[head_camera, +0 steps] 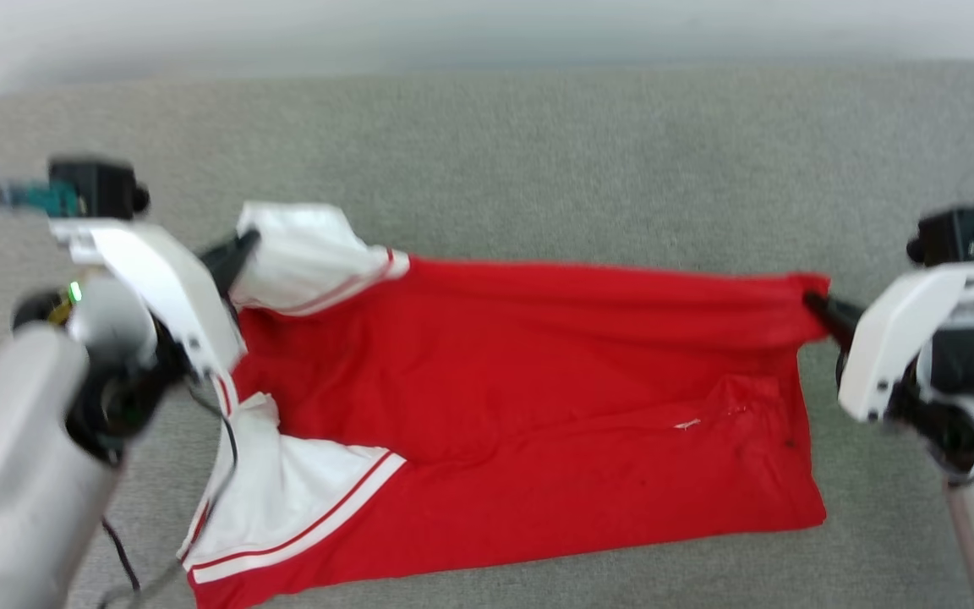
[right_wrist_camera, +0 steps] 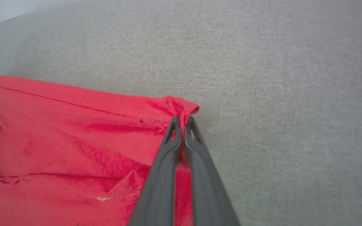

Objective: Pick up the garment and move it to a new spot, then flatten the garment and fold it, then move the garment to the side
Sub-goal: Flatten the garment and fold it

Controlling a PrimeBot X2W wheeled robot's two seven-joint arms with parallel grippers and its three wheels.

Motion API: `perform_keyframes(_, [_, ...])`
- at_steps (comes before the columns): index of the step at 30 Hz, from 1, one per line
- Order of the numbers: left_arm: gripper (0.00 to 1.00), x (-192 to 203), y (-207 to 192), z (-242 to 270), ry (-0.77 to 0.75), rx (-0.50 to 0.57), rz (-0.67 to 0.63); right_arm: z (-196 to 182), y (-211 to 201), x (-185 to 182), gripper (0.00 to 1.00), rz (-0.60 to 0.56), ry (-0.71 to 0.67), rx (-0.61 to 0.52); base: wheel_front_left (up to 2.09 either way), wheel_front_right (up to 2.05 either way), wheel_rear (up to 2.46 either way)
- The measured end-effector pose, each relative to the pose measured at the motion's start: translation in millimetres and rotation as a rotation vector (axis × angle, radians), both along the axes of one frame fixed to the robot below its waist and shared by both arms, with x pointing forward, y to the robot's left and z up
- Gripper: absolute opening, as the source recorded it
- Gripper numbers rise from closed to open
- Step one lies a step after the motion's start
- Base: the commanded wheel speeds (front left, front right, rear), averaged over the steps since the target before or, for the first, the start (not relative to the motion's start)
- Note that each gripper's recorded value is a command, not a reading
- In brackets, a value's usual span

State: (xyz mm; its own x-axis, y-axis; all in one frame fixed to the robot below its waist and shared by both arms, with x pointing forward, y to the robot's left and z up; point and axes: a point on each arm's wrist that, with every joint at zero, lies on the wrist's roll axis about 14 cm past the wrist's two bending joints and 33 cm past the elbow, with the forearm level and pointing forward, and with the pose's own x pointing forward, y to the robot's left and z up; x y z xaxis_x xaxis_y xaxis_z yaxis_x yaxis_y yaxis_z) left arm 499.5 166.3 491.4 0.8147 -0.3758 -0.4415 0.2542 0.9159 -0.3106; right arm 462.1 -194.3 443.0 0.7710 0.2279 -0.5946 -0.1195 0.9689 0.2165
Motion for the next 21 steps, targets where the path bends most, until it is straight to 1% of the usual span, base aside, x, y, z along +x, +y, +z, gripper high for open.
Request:
perform_keyframes(2, [0.0,-17.9,4.4,-4.6,-0.002,-0.006,0.032,-4.8,0.9,-12.4,0.0,-0.007,0.006,0.014,0.0,0.0,0.0])
perform_keyframes(5, [0.0,-48.6,8.4,-20.5,0.033,-0.012,0.066,-12.6,0.5,-27.9,0.0,-0.021,0.012,0.033,0.0,0.0,0.0])
perform_keyframes(11, [0.0,-108.5,1.2,-68.4,0.188,-0.053,0.107,-30.6,-7.8,-47.0,0.0,-0.072,0.01,0.054,0.0,0.0,0.0])
perform_keyframes(12, [0.0,-118.6,-2.5,-77.9,0.225,-0.061,0.104,-34.5,-10.3,-50.4,0.01,-0.085,0.017,0.059,0.0,0.0,0.0])
perform_keyframes(13, [0.0,-127.4,-6.6,-85.9,0.257,-0.078,0.105,-38.8,-12.0,-54.5,0.12,-0.092,0.023,0.058,0.0,0.0,0.0])
perform_keyframes(14, [0.14,-135.2,-10.2,-93.2,0.284,-0.088,0.106,-42.7,-13.7,-58.5,0.34,-0.101,0.026,0.057,0.0,0.0,0.0])
perform_keyframes(15, [0.49,-140.4,-12.8,-98.6,0.298,-0.094,0.11,-47.2,-14.7,-63.0,1.0,-0.109,0.034,0.059,0.0,0.0,0.0])
perform_keyframes(16, [1.0,-142.0,-14.0,-101.3,0.3,-0.102,0.121,-50.9,-14.8,-66.7,1.0,-0.112,0.043,0.06,0.0,0.0,0.0])
perform_keyframes(19, [1.0,-143.6,-16.5,-105.0,0.289,-0.12,0.149,-54.2,-15.1,-74.2,1.0,-0.132,0.029,0.074,0.0,0.0,0.0])
perform_keyframes(21, [1.0,-142.1,-18.6,-102.0,0.252,-0.136,0.17,-51.5,-17.4,-77.6,1.0,-0.147,0.002,0.079,0.0,0.0,0.0])
